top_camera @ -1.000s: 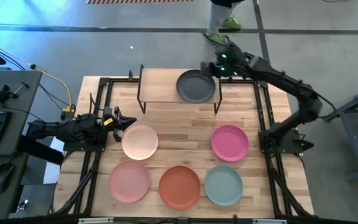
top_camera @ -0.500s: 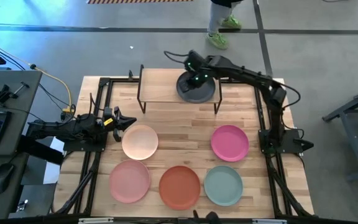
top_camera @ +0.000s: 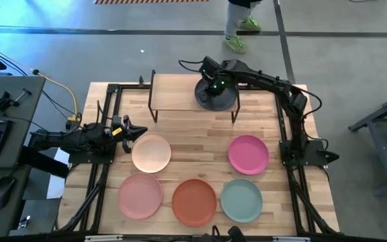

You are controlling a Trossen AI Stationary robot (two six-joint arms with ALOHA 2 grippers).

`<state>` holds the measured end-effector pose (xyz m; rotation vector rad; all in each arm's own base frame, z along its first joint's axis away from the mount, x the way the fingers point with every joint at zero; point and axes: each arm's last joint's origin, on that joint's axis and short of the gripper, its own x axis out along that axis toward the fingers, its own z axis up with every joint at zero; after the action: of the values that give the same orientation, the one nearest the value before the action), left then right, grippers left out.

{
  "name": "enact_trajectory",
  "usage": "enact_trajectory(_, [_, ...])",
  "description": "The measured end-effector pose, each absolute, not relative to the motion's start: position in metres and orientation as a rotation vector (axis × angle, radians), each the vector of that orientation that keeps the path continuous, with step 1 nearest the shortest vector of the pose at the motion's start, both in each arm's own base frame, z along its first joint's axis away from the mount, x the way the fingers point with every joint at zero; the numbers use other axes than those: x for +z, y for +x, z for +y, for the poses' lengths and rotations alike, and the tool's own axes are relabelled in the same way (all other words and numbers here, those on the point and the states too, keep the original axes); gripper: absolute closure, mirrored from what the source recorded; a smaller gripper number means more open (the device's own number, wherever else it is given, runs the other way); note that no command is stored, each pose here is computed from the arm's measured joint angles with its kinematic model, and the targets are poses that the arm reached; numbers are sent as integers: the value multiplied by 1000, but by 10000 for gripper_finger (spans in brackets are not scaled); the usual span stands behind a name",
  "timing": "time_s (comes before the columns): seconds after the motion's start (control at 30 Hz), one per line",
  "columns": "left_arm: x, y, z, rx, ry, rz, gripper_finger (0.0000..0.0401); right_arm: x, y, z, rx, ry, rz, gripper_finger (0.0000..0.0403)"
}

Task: Place and stack plates onto a shelf
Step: Put the black plate on the shelf, then put the light pink plate on the shelf

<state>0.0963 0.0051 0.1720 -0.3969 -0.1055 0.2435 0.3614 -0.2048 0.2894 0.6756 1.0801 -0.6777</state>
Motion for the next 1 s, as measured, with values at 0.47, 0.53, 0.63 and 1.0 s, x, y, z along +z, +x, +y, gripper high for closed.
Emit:
enact_trajectory(0.47, [172, 96, 5, 243, -397, -105, 400, 291, 362, -213, -692, 672, 1029, 403])
enact_trajectory(0.53, [172, 96, 5, 243, -397, -106, 400, 294, 362, -215, -695, 671, 1023, 403])
enact_trajectory(0.63, [172, 96, 5, 243, -397, -106, 400, 308, 362, -217, -688, 644, 989, 403])
enact_trajectory(1.0, [172, 96, 5, 243, -397, -106, 400, 376, 362, -163, -525, 424, 925, 403])
